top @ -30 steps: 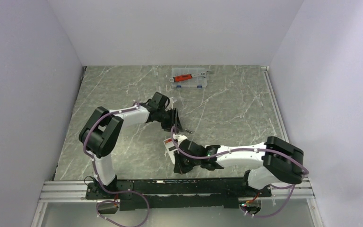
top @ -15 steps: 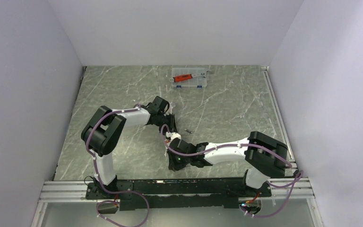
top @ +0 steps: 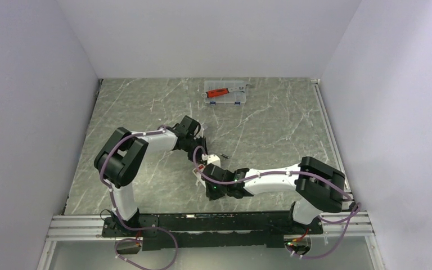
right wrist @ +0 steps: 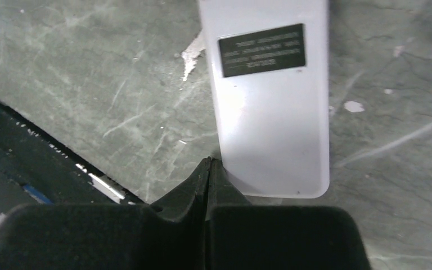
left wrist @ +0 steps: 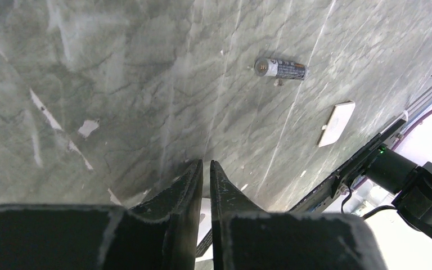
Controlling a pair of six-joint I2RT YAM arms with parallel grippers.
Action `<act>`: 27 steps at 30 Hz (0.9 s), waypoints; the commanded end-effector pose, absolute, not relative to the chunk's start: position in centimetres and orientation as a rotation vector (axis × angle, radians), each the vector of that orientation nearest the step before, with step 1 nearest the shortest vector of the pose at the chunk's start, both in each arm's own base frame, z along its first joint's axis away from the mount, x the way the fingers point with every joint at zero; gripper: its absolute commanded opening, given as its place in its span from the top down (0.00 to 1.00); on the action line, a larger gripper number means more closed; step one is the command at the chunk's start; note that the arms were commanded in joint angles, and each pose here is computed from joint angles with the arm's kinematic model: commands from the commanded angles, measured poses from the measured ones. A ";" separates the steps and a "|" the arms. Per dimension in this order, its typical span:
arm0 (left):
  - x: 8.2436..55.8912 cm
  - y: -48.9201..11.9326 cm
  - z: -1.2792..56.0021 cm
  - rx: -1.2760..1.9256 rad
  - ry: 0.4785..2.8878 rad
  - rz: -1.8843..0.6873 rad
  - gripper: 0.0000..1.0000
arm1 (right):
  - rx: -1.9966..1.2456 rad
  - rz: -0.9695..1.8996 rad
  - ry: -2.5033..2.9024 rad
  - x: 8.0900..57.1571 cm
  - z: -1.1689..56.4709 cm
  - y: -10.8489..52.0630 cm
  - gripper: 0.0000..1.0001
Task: Load the batteries into the remote control
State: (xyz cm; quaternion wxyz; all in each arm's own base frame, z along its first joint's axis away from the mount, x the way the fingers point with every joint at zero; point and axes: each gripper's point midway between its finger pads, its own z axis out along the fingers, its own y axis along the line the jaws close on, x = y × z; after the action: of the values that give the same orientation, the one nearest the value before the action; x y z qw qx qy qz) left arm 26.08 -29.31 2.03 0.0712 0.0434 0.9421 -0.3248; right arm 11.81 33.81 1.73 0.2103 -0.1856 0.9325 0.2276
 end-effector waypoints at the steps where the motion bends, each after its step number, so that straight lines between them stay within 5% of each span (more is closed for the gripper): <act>1: 25.3 -27.9 1.8 0.148 2.845 -0.886 0.84 | -0.463 0.489 2.597 12.7 1.2 30.8 1.00; 27: 21.9 -24.6 1.9 0.084 2.881 -0.786 0.85 | -0.409 0.351 2.571 15.0 1.2 28.1 1.00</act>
State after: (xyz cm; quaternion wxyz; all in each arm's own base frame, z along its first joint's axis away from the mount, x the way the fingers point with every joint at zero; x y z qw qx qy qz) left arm 22.81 -25.72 1.88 0.0763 0.0282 0.9555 -0.2835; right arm 14.46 29.92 1.59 0.2500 -0.1447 0.9425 0.1680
